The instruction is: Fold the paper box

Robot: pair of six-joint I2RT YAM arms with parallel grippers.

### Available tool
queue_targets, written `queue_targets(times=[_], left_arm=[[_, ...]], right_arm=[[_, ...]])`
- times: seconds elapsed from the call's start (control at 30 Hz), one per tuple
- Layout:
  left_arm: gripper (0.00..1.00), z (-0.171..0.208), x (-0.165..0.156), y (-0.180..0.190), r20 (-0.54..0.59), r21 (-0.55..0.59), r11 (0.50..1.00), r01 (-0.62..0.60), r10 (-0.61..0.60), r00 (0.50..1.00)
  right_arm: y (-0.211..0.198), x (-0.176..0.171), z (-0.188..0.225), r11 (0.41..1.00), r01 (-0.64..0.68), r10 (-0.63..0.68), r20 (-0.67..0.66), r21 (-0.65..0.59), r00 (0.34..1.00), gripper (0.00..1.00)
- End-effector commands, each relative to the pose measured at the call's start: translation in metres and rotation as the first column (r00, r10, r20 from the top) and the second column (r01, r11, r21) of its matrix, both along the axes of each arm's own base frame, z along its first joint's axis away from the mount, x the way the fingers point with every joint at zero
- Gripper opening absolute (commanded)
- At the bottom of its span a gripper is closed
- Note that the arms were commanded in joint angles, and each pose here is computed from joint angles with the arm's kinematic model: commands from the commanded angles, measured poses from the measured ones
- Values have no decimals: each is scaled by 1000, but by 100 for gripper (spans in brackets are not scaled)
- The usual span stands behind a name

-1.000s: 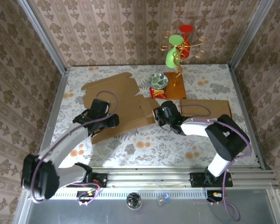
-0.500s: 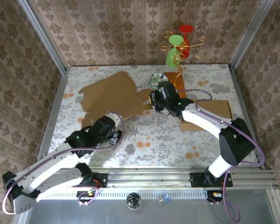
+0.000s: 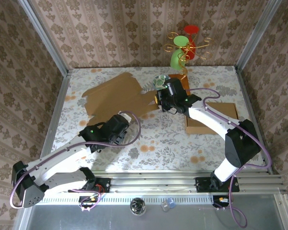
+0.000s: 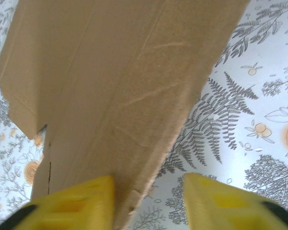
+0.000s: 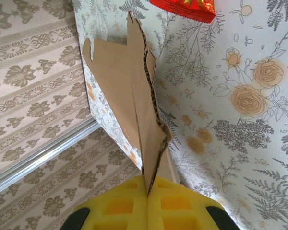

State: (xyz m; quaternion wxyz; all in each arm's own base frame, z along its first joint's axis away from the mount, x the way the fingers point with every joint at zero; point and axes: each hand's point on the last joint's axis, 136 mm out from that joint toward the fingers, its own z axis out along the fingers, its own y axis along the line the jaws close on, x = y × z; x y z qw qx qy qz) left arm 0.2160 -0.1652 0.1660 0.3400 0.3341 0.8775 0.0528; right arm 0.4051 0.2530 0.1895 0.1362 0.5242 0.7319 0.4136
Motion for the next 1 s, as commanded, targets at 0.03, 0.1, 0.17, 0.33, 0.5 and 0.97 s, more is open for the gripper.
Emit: queue_targets(times=[0.03,0.1,0.17,0.33,0.5,0.97], left_arm=[[25,14,4,2,33,54,998,23,-25,999],[8,16,3,0,32,61,997,51,-53,998],[0,17,3,-2,33,64,996,70,-72,997],[0,28,6,-6,54,47,995,82,-85,995],[0,39,11,-9,62,60,996,70,-73,995],[0,54,24,-23,49,38,996,84,-86,995]], right_arm=[[-1,3,7,1000,6,-5,-20,19,1000,0],[-2,6,11,1000,9,-8,-13,26,1000,0],[-1,7,14,999,3,-2,-5,34,1000,0],[-1,9,27,999,-25,24,28,28,999,1],[-20,3,62,998,-32,38,119,-55,992,39],[-4,-75,83,991,-92,107,157,-96,982,58]])
